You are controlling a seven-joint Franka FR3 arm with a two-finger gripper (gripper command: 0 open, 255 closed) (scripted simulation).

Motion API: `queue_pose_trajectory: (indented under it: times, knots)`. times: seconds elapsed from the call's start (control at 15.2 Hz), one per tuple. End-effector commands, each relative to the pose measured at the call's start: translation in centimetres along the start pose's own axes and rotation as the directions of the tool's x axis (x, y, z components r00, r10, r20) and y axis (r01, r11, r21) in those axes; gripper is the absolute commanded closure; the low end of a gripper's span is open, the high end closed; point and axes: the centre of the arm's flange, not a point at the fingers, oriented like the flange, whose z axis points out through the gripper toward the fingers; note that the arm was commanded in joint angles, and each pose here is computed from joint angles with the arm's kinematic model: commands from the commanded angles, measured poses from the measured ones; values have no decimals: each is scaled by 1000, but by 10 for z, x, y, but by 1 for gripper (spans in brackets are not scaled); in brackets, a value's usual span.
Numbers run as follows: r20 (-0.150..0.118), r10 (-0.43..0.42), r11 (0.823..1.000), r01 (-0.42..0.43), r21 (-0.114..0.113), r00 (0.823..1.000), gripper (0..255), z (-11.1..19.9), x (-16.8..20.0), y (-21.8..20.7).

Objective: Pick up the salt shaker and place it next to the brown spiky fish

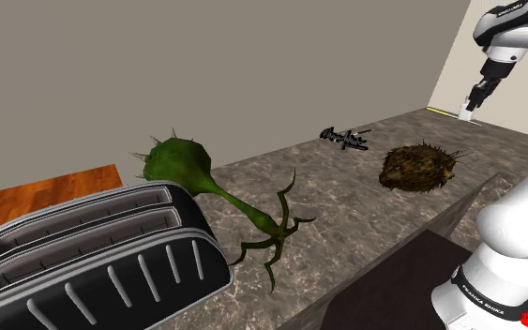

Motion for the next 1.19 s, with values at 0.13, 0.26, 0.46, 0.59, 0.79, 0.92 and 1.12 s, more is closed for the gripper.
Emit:
queue_pose_trajectory:
  times: [0.13,0.26,0.46,0.59,0.79,0.92,1.12]
  knots:
    - [0,0,1000,0,0,1000,255,21,-2,-2]
    - [0,0,1000,0,0,1000,255,32,-3,-4]
    - [0,0,1000,0,0,1000,255,47,-4,-5]
    - [0,0,1000,0,0,1000,255,58,-5,-6]
    - [0,0,1000,0,0,1000,255,74,-6,-8]
    - [0,0,1000,0,0,1000,255,84,-7,-9]
    - [0,0,1000,0,0,1000,255,100,-9,-11]
